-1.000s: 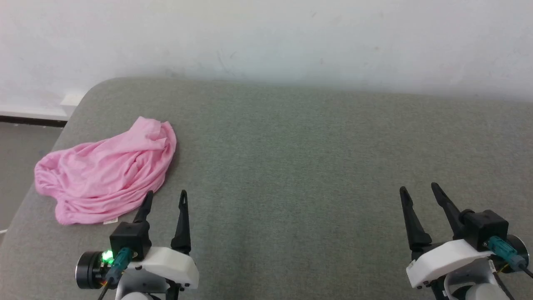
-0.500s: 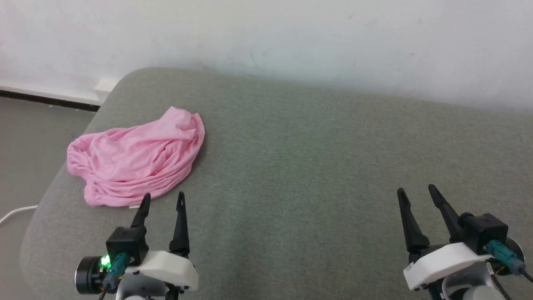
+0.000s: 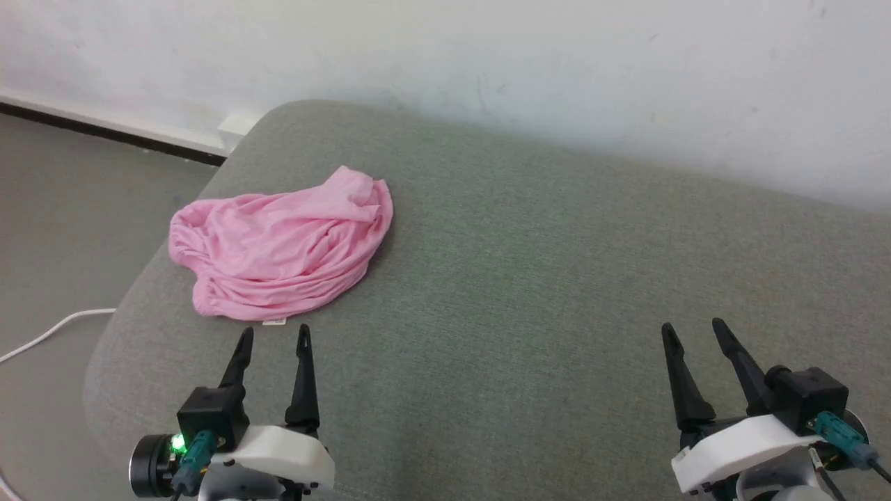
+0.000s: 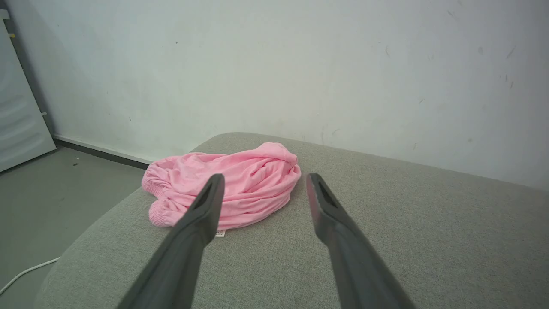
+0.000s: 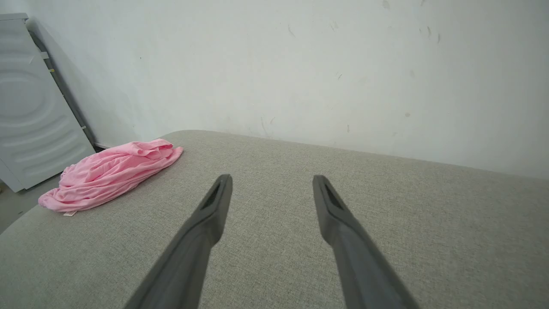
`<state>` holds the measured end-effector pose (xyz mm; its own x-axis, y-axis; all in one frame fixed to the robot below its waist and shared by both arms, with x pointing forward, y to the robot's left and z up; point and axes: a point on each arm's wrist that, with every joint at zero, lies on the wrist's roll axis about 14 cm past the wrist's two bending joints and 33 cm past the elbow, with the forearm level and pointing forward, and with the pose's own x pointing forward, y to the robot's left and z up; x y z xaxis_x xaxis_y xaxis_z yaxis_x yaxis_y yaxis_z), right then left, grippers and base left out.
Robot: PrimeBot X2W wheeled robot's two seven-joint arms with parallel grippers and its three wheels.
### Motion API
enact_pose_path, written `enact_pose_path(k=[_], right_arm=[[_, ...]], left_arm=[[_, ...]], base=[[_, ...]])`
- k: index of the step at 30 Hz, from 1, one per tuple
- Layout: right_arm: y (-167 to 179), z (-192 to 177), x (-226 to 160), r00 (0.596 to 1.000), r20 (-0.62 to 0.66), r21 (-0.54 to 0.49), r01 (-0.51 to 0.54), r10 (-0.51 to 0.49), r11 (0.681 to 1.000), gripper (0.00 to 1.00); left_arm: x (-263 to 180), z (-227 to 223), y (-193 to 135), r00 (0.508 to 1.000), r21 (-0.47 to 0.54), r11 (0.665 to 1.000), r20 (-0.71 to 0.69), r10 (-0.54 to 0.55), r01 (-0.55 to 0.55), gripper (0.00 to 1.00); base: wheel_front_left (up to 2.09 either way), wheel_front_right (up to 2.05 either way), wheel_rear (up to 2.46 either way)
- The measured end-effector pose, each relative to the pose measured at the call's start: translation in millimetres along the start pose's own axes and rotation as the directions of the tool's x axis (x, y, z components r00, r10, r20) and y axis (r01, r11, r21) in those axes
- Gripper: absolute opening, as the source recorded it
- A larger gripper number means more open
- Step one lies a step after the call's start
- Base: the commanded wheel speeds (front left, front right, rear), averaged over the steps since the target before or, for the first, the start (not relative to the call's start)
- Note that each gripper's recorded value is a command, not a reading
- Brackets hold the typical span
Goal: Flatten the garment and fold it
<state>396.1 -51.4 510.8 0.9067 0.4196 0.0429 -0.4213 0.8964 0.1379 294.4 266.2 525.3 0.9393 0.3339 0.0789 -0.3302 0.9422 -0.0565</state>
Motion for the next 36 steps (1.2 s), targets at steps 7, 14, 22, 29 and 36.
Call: enact_pose_path(k=[7,14,22,29,36], right_arm=[[15.1,-2.5,6.8,0.999,0.003,0.019,-0.046,0.046,0.999,1.00],[27.7,-7.2,11.8,0.996,-0.001,0.031,-0.084,0.084,0.996,1.00],[38.5,-13.2,14.4,0.993,-0.011,0.056,-0.113,0.114,0.992,1.00],[48.0,-15.3,17.0,0.990,-0.008,0.063,-0.141,0.142,0.988,1.00],[56.1,-16.0,20.4,0.986,-0.001,0.071,-0.164,0.164,0.984,1.00]], left_arm=[[-8.0,2.6,14.9,0.999,-0.006,0.999,0.015,0.051,-0.051,1.00],[-18.1,-0.1,26.5,0.996,-0.010,0.996,0.014,0.093,-0.093,1.00],[-26.4,1.8,37.5,0.991,-0.017,0.991,0.028,0.134,-0.134,1.00],[-33.3,3.5,47.2,0.984,-0.025,0.985,0.038,0.172,-0.171,1.00],[-40.4,5.5,54.9,0.977,-0.030,0.978,0.053,0.206,-0.204,1.00]], base=[[0.00,0.00,0.00],[0.00,0.00,0.00],[0.00,0.00,0.00],[0.00,0.00,0.00],[0.00,0.00,0.00]])
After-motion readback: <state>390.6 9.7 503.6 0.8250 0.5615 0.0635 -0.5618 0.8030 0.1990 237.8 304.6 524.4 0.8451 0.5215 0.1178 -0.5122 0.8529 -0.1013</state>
